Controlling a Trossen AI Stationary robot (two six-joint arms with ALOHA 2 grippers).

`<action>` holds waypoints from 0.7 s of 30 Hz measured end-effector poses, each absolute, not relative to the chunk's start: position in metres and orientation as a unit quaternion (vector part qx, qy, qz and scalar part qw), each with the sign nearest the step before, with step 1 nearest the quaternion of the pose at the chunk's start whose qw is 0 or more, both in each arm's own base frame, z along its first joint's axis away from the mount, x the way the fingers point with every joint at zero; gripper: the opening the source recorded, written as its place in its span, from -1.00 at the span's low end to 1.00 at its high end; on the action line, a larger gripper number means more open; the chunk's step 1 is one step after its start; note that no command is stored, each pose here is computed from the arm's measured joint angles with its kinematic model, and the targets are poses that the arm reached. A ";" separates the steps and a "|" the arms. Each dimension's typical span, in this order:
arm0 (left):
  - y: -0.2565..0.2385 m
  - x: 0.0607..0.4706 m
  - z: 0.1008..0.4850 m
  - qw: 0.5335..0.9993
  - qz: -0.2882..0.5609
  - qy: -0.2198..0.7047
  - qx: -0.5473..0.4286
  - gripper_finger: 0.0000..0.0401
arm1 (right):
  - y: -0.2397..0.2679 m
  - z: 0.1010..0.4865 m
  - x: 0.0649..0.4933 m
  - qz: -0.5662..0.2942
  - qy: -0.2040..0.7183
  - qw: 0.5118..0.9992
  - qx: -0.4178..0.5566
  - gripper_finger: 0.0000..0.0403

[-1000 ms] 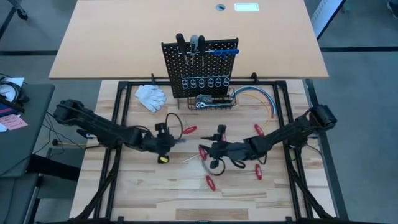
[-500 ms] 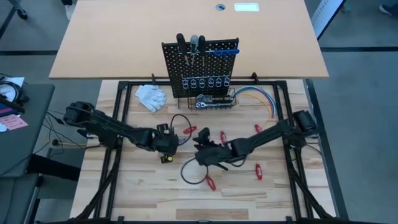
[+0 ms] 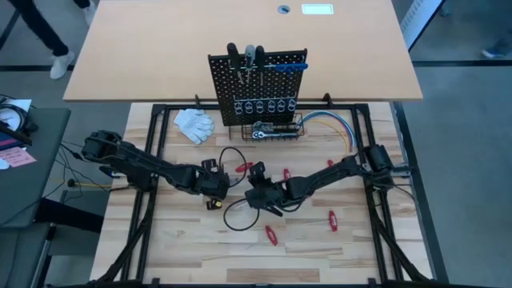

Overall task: Hang tools onto peg board
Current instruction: Hang the blue transparent screwdriver on the pegboard

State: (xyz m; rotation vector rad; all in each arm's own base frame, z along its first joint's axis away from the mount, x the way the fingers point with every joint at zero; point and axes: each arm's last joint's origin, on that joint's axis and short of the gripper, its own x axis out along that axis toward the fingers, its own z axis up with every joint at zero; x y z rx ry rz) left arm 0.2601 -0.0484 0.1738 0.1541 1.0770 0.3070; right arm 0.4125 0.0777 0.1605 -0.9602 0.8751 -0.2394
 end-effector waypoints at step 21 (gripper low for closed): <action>-0.048 0.236 0.190 0.825 0.228 0.504 0.118 0.01 | 0.045 0.161 0.389 -0.233 0.403 0.853 -0.237 -0.99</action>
